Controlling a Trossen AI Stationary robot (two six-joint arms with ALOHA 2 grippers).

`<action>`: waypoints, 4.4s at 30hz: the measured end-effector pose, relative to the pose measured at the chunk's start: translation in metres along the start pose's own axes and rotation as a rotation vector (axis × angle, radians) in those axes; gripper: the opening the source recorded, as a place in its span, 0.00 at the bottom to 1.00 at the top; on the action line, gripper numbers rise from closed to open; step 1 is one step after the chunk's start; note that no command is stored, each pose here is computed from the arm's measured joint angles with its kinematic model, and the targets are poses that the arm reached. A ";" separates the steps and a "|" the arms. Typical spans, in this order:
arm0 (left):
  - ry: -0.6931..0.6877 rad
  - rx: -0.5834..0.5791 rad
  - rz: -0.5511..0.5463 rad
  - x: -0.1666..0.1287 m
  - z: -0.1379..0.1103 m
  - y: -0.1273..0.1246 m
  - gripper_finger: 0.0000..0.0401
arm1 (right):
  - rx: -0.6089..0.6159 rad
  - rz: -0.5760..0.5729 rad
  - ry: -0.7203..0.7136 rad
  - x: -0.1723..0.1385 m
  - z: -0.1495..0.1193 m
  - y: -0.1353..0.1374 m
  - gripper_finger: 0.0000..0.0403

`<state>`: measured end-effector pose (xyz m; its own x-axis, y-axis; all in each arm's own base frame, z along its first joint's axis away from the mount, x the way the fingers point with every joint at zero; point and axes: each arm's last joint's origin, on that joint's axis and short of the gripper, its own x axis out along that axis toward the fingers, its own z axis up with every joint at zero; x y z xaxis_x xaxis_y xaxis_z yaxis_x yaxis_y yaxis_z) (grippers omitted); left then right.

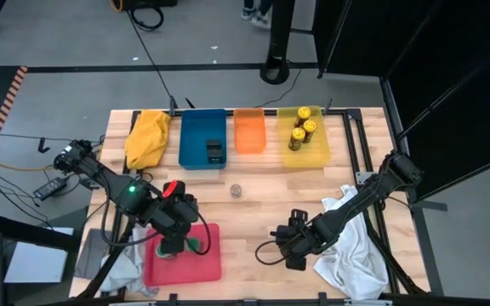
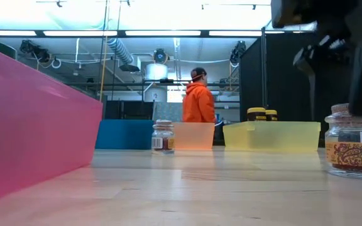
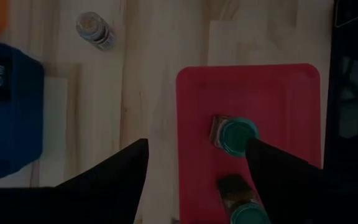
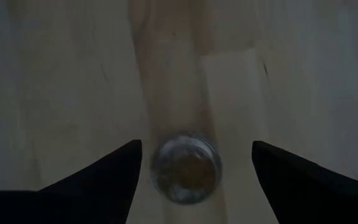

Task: Sort spices by type
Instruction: Put the bottom brown seasoning bottle into the orange bin, then put the brown seasoning bottle into the orange bin

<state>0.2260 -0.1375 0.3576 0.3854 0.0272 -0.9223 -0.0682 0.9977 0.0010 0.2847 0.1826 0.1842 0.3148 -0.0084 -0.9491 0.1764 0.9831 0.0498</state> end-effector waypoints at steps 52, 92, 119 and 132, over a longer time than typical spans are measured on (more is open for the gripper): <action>-0.048 0.103 0.088 0.000 0.001 0.003 0.69 | -0.077 -0.264 -0.315 -0.021 0.128 -0.135 0.45; -0.030 0.154 0.320 -0.001 -0.007 0.015 0.69 | 0.344 -0.263 -0.142 0.032 0.187 -0.408 0.45; -0.029 0.148 0.318 -0.001 -0.007 0.015 0.69 | 0.249 -0.241 -0.047 0.012 0.208 -0.404 0.86; -0.032 0.129 0.317 -0.001 -0.007 0.015 0.69 | 0.025 0.363 -0.038 -0.042 0.222 -0.278 0.82</action>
<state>0.2180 -0.1234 0.3562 0.3927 0.3374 -0.8555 -0.0728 0.9388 0.3368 0.4294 -0.1310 0.2791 0.3958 0.3327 -0.8560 0.0695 0.9186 0.3891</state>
